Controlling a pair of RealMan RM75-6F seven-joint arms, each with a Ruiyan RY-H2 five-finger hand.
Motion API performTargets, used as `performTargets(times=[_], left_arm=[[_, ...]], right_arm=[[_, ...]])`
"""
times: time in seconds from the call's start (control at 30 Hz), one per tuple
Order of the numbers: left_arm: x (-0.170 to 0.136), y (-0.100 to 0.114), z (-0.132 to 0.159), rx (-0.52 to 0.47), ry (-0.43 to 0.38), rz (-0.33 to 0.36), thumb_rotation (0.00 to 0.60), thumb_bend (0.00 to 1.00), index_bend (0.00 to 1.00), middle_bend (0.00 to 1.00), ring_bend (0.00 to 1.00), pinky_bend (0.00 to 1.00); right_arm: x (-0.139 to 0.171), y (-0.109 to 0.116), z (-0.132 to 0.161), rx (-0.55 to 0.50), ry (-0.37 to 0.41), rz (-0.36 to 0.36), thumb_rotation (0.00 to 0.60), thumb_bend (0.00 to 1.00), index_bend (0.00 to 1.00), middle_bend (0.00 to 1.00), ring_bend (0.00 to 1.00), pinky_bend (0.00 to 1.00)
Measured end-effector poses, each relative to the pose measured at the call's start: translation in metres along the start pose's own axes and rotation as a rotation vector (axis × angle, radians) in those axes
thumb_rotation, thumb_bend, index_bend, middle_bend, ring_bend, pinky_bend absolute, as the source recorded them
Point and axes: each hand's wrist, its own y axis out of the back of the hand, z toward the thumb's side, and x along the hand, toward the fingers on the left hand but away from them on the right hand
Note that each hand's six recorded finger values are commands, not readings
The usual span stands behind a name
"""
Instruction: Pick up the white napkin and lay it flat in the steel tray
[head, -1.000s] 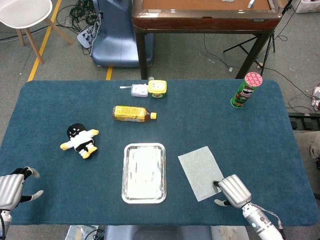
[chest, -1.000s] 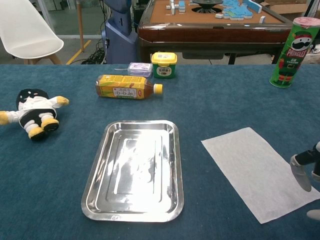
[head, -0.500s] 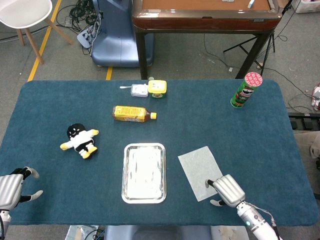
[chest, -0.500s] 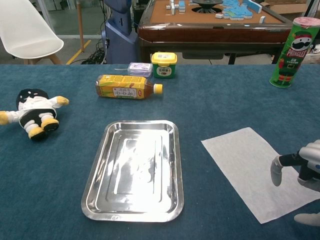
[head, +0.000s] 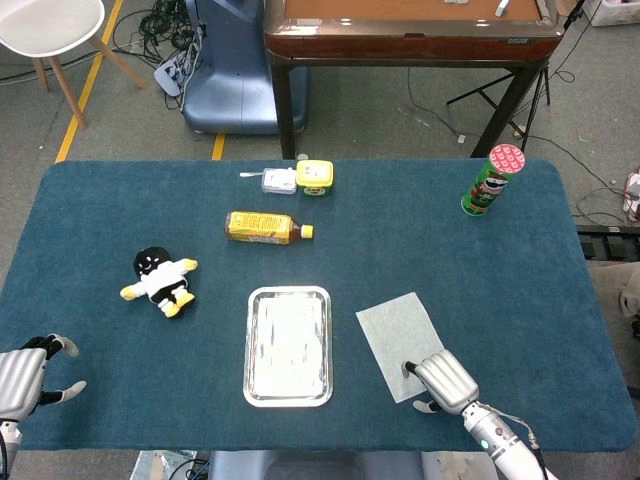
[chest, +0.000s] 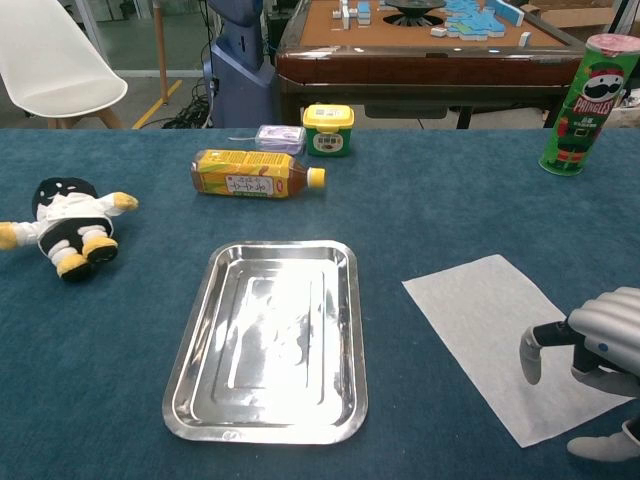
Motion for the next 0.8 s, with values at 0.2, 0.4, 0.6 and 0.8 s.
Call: performTargets(times=[0.2,0.4,0.6,0.8], left_arm=[[0.000,-0.001,0.001,0.000,-0.002,-0.002,0.600,0.07,0.48,0.44,0.36,0.58],[0.000,-0.001,0.000,0.001,-0.001,-0.003,0.600,0.07,0.48,0.44,0.37,0.58],[0.000,0.000,0.001,0.000,-0.002,-0.002,0.600,0.07,0.48,0.44,0.36,0.58],[0.000,0.000,0.001,-0.001,-0.003,-0.002,0.600,0.07,0.48,0.44,0.36,0.58]], right_arm=[[-0.003,-0.003,0.000,0.002,-0.001,0.010,0.600,0.00,0.45,1.00,1.00,1.00],[-0.005,-0.004,0.001,0.003,0.002,0.013,0.600,0.00,0.45,1.00,1.00,1.00],[-0.009,-0.006,0.004,0.001,0.004,0.018,0.600,0.00,0.45,1.00,1.00,1.00],[-0.015,-0.006,0.007,-0.002,0.004,0.009,0.600,0.00,0.45,1.00,1.00,1.00]])
